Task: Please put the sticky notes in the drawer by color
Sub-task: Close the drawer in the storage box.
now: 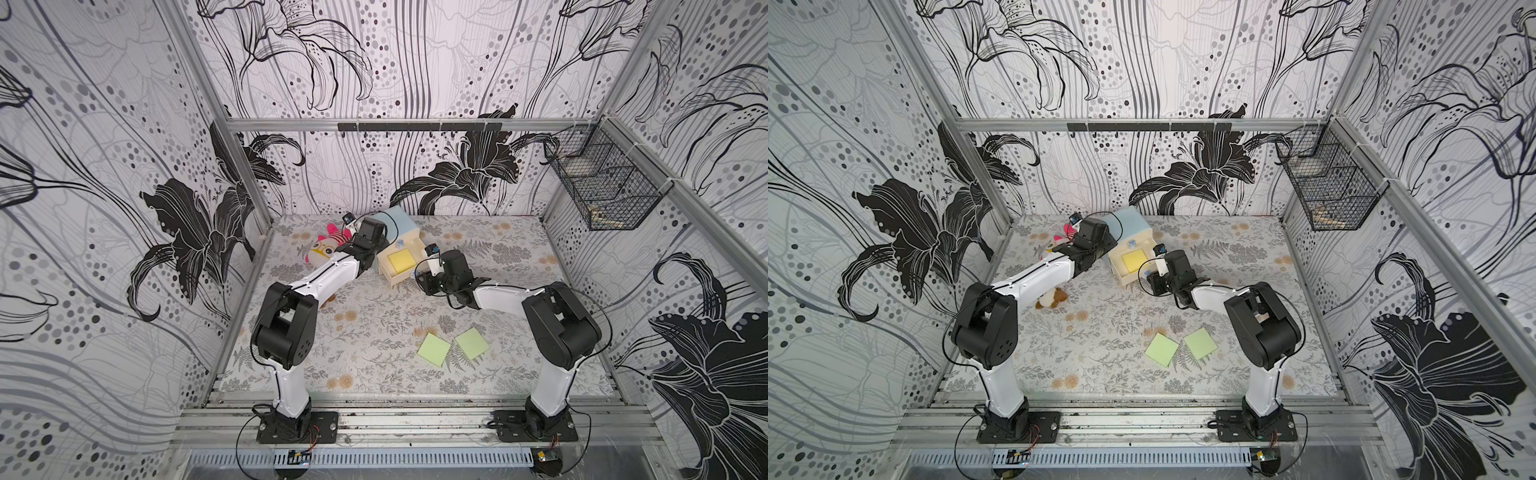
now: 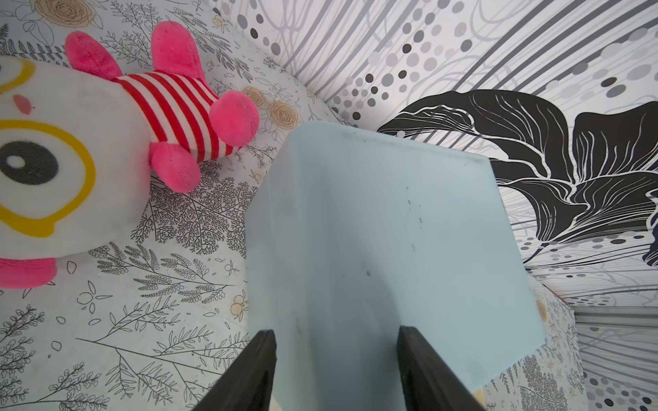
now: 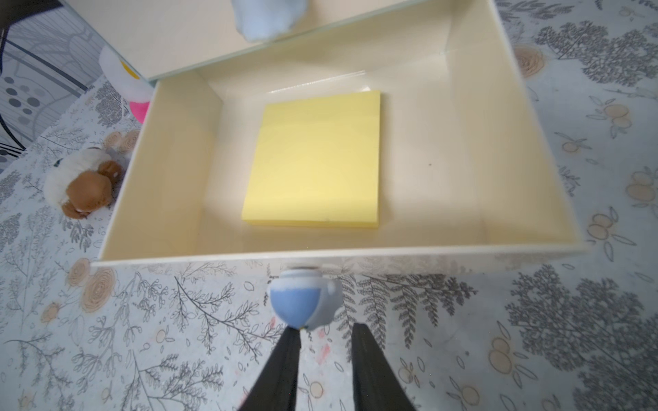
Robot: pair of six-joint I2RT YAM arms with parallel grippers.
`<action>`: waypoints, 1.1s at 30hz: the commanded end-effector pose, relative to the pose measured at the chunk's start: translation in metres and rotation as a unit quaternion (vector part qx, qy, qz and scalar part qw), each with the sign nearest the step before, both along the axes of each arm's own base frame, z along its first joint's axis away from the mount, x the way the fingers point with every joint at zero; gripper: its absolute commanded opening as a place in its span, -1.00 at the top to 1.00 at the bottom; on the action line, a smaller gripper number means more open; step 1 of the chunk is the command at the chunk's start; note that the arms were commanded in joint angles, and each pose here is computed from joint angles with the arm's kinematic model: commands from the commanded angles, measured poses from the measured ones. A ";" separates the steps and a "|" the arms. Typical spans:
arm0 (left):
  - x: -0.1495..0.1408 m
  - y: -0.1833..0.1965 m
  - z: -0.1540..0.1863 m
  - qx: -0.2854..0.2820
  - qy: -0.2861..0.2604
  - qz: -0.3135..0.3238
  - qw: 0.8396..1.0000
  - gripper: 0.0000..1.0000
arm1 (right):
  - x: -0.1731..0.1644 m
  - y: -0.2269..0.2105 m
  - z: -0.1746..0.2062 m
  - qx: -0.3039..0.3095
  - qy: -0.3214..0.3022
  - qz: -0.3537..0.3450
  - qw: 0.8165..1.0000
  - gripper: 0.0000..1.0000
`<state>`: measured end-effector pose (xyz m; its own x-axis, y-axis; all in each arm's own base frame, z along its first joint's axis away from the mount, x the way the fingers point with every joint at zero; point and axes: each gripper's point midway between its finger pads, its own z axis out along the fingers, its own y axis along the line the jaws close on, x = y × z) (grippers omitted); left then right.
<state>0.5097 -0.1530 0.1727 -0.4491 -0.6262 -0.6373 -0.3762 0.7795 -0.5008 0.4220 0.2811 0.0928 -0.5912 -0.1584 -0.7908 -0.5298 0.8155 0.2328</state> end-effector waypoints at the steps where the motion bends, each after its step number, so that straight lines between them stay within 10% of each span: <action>1: -0.005 0.001 -0.023 0.015 0.033 -0.003 0.999 -0.15 | 0.021 0.005 0.017 0.008 -0.028 -0.011 1.000 0.40; 23: -0.008 -0.005 -0.028 0.006 0.039 -0.022 0.999 -0.04 | 0.097 0.052 0.037 0.032 -0.057 -0.007 0.998 0.37; 33: -0.009 -0.004 -0.005 0.003 0.009 -0.026 1.000 -0.16 | 0.068 0.003 0.092 0.052 -0.085 0.002 0.995 -0.12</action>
<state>0.5099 -0.1586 0.1731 -0.4630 -0.6248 -0.6287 -0.3515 0.7805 -0.5169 0.4902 0.3007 0.1296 -0.5260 -0.1286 -0.8407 -0.5480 0.8072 0.2194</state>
